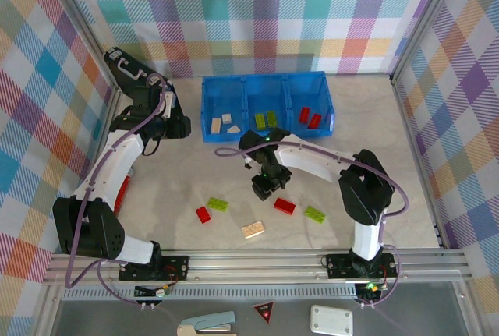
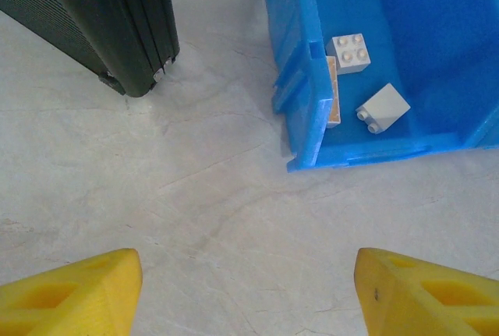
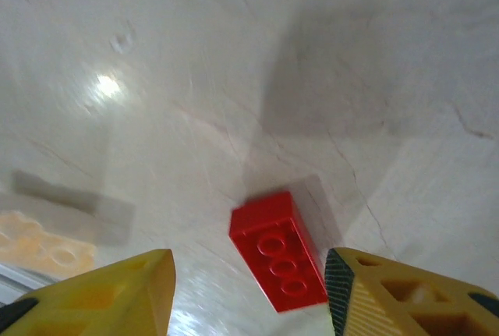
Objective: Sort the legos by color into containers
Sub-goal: Pick up the lego from the bottom-center of the table.
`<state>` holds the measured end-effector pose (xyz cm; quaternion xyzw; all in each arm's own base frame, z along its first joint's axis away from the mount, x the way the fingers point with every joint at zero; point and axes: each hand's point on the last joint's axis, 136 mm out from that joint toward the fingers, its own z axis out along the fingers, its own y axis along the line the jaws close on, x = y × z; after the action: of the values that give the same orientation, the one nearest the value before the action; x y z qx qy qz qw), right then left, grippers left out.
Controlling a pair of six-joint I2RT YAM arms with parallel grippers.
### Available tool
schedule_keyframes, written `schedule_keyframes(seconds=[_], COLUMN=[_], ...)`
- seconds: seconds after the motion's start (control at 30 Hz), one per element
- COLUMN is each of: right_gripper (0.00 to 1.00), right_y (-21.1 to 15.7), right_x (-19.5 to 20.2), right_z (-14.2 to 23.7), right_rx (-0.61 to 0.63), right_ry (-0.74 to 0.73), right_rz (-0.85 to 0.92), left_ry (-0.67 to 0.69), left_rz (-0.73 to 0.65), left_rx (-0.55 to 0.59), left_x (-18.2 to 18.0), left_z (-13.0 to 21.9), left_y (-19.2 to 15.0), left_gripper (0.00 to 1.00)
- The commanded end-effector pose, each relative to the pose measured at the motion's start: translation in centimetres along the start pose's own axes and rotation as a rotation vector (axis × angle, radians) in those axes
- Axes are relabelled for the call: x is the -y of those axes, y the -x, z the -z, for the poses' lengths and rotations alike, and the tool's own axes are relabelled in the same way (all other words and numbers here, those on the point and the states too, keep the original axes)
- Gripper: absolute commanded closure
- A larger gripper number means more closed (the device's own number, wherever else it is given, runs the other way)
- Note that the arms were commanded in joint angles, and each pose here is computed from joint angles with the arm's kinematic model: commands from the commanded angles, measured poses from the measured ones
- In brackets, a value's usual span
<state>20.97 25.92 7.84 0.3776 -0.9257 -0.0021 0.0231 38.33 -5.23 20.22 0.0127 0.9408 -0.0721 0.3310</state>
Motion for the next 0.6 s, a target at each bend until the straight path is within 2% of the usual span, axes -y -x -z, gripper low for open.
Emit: schedule_keyframes(seconds=[0.0, 0.23, 0.57], right_gripper=[0.44, 0.42, 0.41], right_y=[-2.0, -2.1, -2.3], right_x=[0.6, 0.5, 1.2], right_z=[0.0, -1.2, -3.9], right_rx=[-0.086, -0.155, -0.181], right_ry=[-0.036, -0.035, -0.100], right_rz=[0.122, 0.136, 0.163], left_ry=[0.004, -0.002, 0.004], left_rz=[0.006, 0.006, 0.004], left_rx=[0.001, -0.007, -0.009], left_x=[-0.5, -0.4, -0.5], left_z=[0.2, -0.1, -0.1], left_y=[-0.2, -0.3, -0.3], left_gripper=[0.28, 0.28, 0.28])
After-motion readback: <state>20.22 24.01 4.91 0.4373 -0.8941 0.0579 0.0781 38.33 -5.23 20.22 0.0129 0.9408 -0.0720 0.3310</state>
